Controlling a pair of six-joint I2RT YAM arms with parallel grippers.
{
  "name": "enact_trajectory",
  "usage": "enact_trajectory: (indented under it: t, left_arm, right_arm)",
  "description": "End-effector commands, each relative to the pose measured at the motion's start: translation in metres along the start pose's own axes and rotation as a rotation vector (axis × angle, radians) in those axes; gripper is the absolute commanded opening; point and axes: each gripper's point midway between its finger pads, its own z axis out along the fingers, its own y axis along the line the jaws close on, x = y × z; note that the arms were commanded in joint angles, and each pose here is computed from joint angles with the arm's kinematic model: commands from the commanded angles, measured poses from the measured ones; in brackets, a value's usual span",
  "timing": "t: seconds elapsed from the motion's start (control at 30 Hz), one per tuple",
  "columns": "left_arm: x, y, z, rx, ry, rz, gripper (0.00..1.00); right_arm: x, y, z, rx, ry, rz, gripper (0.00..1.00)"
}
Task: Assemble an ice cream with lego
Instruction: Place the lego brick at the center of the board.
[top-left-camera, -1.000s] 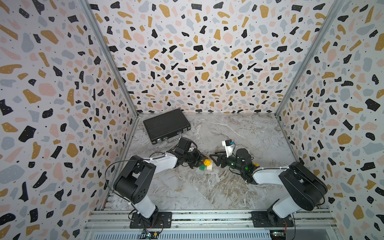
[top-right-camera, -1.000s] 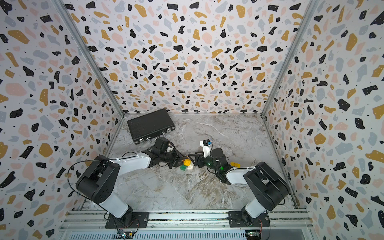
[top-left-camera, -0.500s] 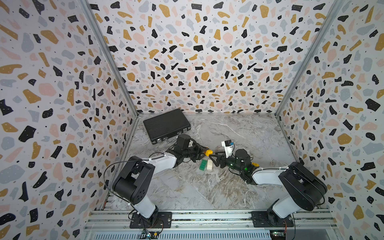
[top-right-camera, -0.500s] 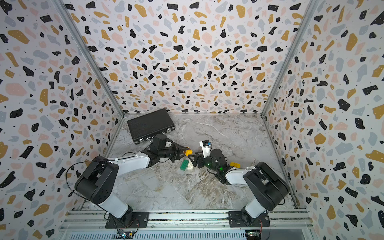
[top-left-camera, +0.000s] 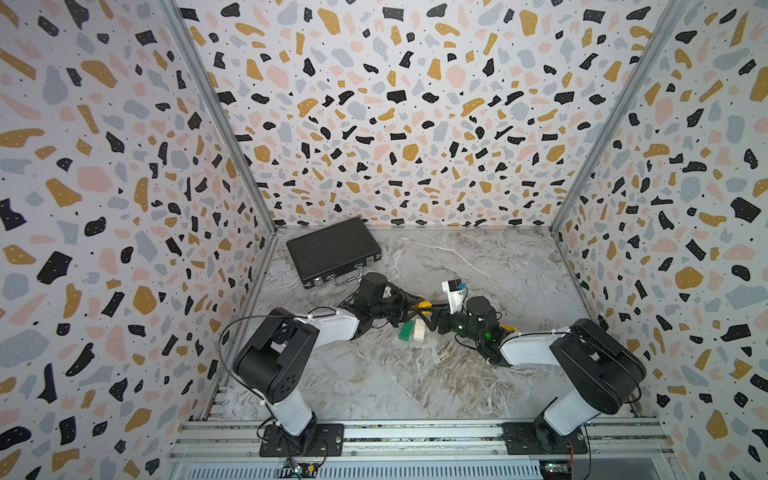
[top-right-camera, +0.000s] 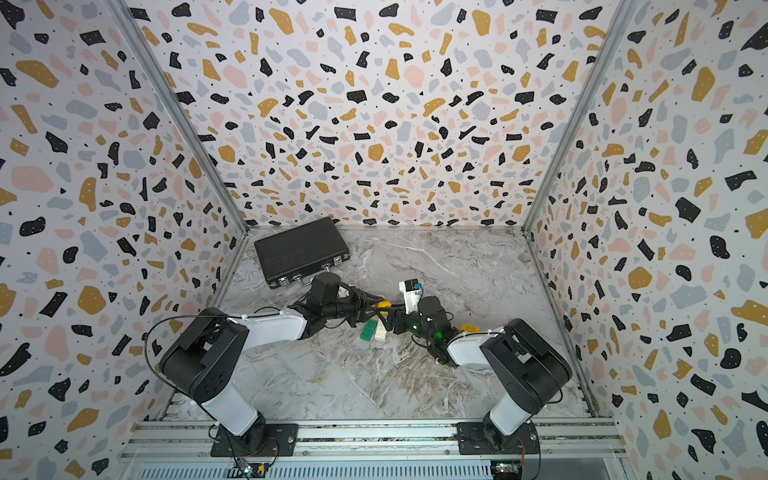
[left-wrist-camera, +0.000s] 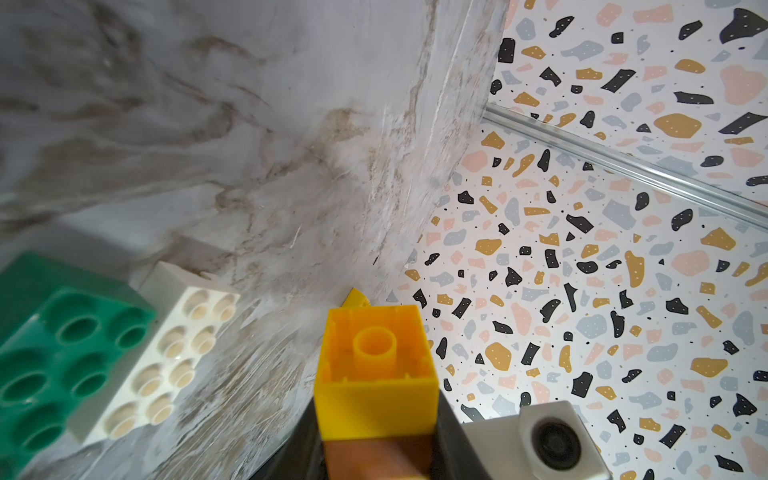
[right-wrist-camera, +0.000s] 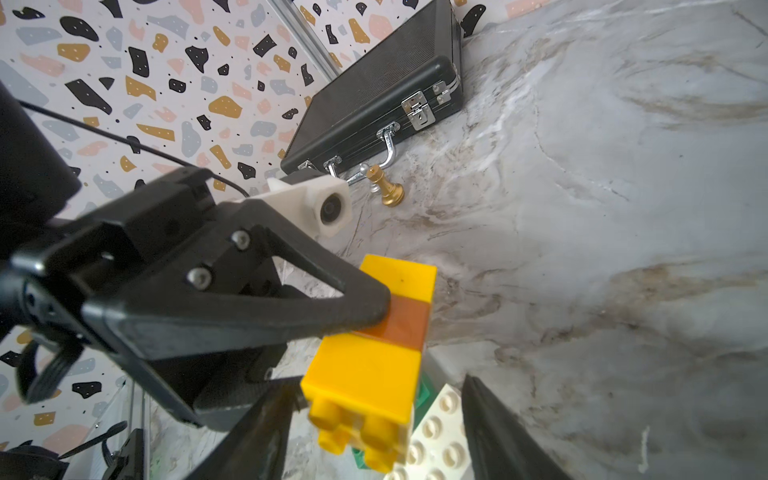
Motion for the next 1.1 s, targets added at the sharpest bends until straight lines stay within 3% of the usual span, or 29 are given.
enact_trajectory:
  t: [0.0, 0.47, 0.83, 0.9, 1.0, 1.07]
  left_arm:
    - [0.003, -0.013, 0.000, 0.055, 0.008, 0.011, 0.13]
    - [0.017, -0.013, 0.006, 0.065, 0.054, 0.016, 0.19]
    - [0.023, -0.011, 0.005, 0.085, 0.072, 0.017, 0.30]
    - [0.024, -0.012, 0.003, 0.089, 0.077, 0.023, 0.40]
    - [0.022, -0.014, -0.001, 0.084, 0.073, 0.048, 0.65]
    - [0.019, -0.015, -0.010, 0.058, 0.063, 0.092, 0.99]
  right_arm:
    - [-0.019, 0.011, 0.001, -0.024, -0.053, 0.009, 0.66]
    - [-0.012, -0.006, 0.008, 0.065, 0.021, -0.012, 0.48]
    - [-0.013, -0.008, 0.007, 0.085, 0.024, -0.025, 0.13]
    - [-0.014, -0.009, 0.007, 0.093, 0.027, -0.026, 0.10]
    - [-0.014, -0.009, 0.005, 0.109, 0.044, -0.027, 0.10]
    - [-0.012, -0.012, 0.004, 0.141, 0.077, -0.023, 0.09]
